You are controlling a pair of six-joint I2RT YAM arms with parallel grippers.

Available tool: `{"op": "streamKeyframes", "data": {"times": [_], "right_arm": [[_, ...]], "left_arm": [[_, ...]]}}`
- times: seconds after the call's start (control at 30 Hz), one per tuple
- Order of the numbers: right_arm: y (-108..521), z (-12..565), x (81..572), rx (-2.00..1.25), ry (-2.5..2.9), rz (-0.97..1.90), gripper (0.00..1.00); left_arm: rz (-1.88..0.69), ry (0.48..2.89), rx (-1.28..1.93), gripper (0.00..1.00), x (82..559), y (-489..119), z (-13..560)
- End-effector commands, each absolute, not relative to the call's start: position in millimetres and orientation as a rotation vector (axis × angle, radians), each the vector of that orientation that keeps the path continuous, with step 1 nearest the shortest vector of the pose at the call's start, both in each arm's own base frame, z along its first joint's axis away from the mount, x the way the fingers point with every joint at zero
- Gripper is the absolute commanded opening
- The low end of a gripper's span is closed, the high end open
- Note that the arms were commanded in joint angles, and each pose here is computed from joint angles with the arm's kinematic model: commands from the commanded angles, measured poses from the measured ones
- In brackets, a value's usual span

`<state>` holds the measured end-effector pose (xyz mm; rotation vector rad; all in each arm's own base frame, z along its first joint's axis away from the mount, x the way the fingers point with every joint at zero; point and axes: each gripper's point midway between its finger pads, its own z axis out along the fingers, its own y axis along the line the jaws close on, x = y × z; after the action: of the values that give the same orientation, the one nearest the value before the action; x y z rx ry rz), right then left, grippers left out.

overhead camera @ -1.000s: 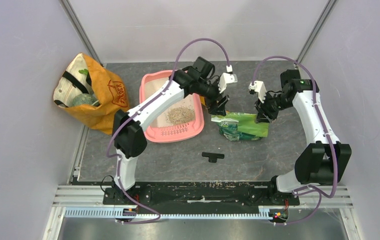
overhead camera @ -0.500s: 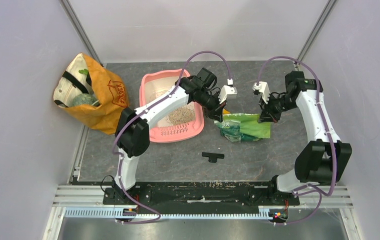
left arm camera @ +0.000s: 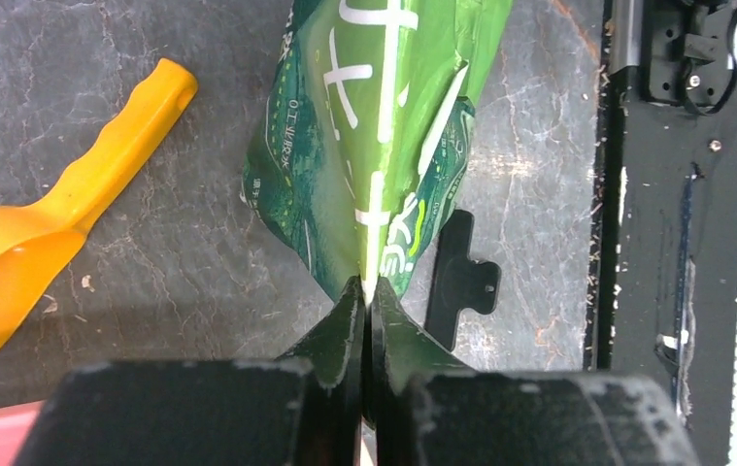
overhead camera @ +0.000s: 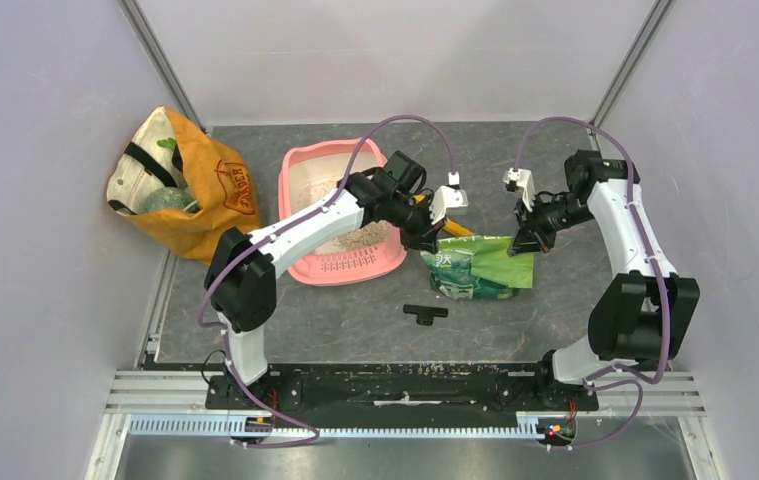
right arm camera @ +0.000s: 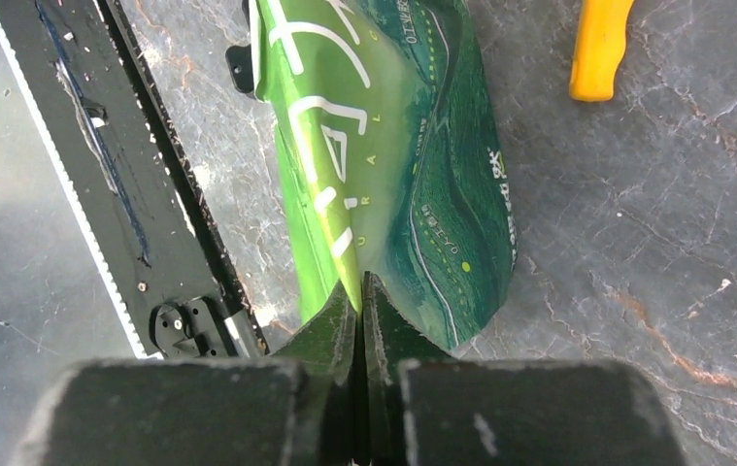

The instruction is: Fill the litter box with clean litter

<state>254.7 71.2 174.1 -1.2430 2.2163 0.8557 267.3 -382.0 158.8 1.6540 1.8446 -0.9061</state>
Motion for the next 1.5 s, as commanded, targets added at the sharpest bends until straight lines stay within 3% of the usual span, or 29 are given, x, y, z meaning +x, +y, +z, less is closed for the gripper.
{"op": "streamKeyframes", "data": {"times": [0.0,0.07,0.2,0.3,0.47,0.7,0.87,1.07,1.47], "right_arm": [[64.3,185.3,264.6,-1.248,2.154,0.720,0.13],[66.3,190.5,260.8,-1.267,2.133,0.732,0.24],[72.3,201.2,257.7,-1.266,2.096,0.765,0.60],[75.6,205.8,257.6,-1.262,2.073,0.778,0.69],[82.1,217.5,256.7,-1.259,2.032,0.800,0.82],[90.2,232.6,259.7,-1.240,1.992,0.817,0.86],[94.5,251.9,266.0,-1.172,1.977,0.815,0.91],[93.6,273.2,283.7,-1.036,1.975,0.743,0.92],[92.4,289.7,287.0,-0.964,1.974,0.707,0.92]], "left_arm": [[-0.737,1.848,1.576,0.26,286.2,-366.0,171.6],[-0.748,1.833,1.578,0.50,281.5,-363.9,184.0],[-0.741,1.787,1.547,0.66,271.2,-353.4,208.7],[-0.703,1.741,1.514,0.68,262.7,-338.6,221.5],[-0.664,1.637,1.456,0.84,241.1,-312.9,229.4],[-0.528,1.555,1.563,0.86,207.7,-295.8,192.3],[-0.330,1.353,1.635,0.69,181.9,-322.9,161.4],[-0.270,1.176,1.719,0.65,152.8,-363.0,133.6],[-0.201,1.201,1.766,0.63,161.2,-392.0,71.8]]}}
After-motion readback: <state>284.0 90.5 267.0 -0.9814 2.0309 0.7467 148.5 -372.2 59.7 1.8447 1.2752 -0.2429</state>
